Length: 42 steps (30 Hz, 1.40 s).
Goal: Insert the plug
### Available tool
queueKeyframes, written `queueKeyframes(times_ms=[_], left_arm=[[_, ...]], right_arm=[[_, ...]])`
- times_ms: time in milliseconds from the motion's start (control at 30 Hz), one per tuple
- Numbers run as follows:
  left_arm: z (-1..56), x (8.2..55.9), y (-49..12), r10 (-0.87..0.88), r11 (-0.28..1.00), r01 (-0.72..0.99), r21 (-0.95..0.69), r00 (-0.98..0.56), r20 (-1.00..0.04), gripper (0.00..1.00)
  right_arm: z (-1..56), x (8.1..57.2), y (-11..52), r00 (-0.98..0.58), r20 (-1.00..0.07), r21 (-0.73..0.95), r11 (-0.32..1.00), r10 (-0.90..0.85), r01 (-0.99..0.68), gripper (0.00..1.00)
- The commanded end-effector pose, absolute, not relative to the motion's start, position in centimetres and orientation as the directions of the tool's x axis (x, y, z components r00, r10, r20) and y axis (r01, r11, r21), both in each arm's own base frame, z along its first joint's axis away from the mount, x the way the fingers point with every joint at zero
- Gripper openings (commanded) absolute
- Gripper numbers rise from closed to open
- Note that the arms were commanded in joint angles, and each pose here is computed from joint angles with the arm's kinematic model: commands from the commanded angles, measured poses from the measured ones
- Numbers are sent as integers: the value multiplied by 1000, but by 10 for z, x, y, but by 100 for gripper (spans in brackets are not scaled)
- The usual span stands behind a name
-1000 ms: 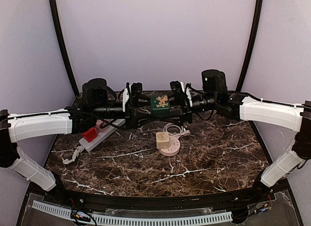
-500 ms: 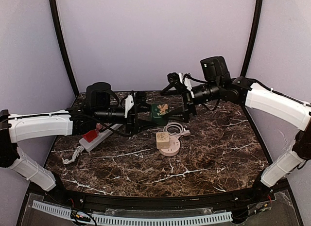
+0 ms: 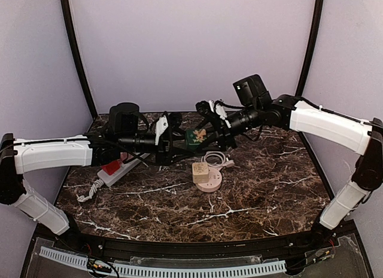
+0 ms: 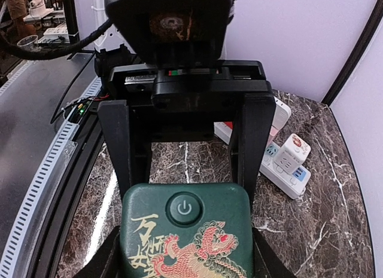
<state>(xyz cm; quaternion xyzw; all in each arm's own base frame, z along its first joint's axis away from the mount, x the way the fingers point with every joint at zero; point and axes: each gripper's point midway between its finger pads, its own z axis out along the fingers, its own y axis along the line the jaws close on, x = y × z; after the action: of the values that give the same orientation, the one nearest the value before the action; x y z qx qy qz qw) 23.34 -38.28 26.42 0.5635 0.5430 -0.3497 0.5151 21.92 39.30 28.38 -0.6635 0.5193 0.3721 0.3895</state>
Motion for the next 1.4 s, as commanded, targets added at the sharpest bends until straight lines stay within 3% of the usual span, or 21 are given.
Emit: queueKeyframes(times_ms=[0,33,67,133,167,300,567,733,1167,1367], left_arm=[[269,231,-385,236,113,971,212,181,-955,7],[265,232,-384,246,125,972,198,163,-956,20],[260,235,-382,258,141,974,177,137,-956,59],[246,237,-379,287,146,979,141,95,-953,92],[235,239,-377,306,151,982,117,66,-950,95],[209,249,-373,324,178,983,52,-9,-946,95],[140,263,-383,429,135,991,-18,-75,-900,92],[104,268,-389,482,54,998,28,-1,-876,91],[89,298,-408,456,61,998,28,-3,-890,91],[79,299,-415,452,21,999,32,19,-892,81]], right_arm=[[290,220,399,119,-913,-65,-149,-391,-987,0],[284,222,396,118,-905,-65,-142,-408,-988,0],[277,227,390,110,-898,-61,-127,-426,-990,0],[263,239,374,88,-892,-48,-101,-443,-994,0],[258,246,363,71,-897,-31,-97,-436,-995,0],[249,274,326,7,-945,29,-106,-328,-994,0],[174,279,327,0,-938,63,-173,-346,-983,0],[144,276,324,-9,-932,77,-174,-362,-982,0],[114,292,307,-63,-917,113,-104,-394,-988,0],[106,294,306,-95,-916,150,-114,-389,-982,0]])
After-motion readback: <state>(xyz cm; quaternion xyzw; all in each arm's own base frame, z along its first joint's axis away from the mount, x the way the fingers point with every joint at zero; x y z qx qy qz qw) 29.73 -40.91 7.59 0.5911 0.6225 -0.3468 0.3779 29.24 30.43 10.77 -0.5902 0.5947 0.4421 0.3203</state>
